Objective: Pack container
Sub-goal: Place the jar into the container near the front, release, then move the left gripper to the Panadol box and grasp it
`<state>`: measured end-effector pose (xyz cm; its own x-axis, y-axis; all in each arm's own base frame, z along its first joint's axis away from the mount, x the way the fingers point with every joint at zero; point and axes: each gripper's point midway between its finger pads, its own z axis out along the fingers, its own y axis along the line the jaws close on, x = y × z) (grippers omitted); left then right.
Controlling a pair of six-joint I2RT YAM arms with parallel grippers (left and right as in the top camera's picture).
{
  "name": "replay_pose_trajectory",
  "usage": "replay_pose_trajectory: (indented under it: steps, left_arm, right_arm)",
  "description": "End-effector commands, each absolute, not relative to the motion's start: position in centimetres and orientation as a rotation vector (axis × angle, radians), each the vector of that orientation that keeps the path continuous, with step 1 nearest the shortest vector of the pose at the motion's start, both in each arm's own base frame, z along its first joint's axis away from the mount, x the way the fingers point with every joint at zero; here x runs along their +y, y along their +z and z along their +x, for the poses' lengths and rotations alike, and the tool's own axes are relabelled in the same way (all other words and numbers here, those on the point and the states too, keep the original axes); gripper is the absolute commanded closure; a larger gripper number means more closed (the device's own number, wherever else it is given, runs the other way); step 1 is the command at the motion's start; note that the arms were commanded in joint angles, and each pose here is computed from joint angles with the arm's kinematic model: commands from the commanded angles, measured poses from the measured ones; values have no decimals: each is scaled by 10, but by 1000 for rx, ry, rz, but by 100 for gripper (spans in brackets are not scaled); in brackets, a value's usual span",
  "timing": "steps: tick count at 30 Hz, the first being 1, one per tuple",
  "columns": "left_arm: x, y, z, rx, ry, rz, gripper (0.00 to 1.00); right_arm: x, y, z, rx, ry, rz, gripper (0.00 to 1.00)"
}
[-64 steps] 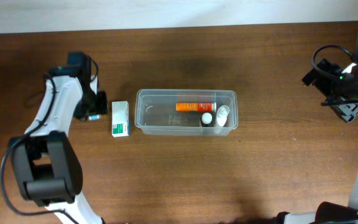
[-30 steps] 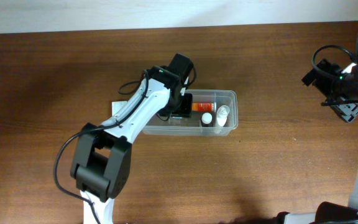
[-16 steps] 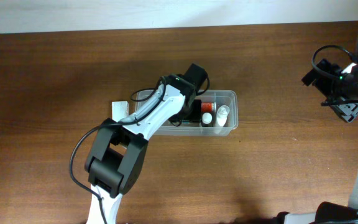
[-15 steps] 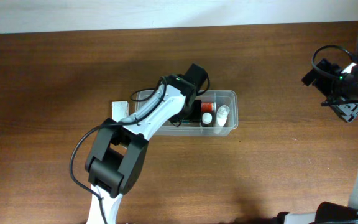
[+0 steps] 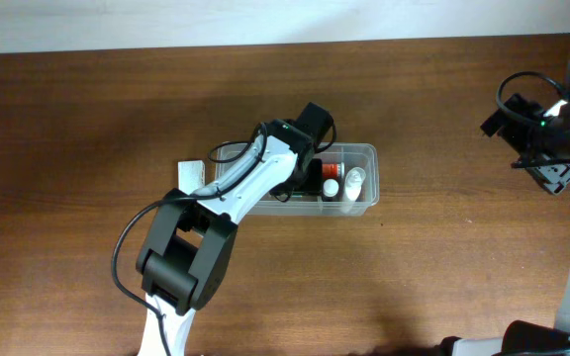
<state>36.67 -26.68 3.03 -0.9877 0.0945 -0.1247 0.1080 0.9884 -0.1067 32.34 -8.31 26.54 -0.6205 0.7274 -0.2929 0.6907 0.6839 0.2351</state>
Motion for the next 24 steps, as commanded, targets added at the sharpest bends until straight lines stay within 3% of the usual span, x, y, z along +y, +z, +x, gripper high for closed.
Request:
replay_pose_trajectory:
  steps: [1,3,8,15,20,24]
  left_arm:
    - [-268,20,361,3043,-151,148,36]
    - [-268,20,361,3044,-150,148,29]
    - [-265,27,359,3052,-143,146,30]
    - [-245,112,377,2939,-161,89,30]
    - [-177,192,393,2763,-35,-82,15]
    - [-99,225,392,2698,107,-285,5]
  right_arm:
    - [-85,266,324,2533,139,1110,2]
    - [-85,266,324,2533,139,1110,2]
    - [-85,266,324,2533,139,1110,1]
    - [-85,266,324,2533,139,1110,2]
    - [-85,266,324,2533,139,1110,2]
    - [-85,266,324,2533,139,1110,2]
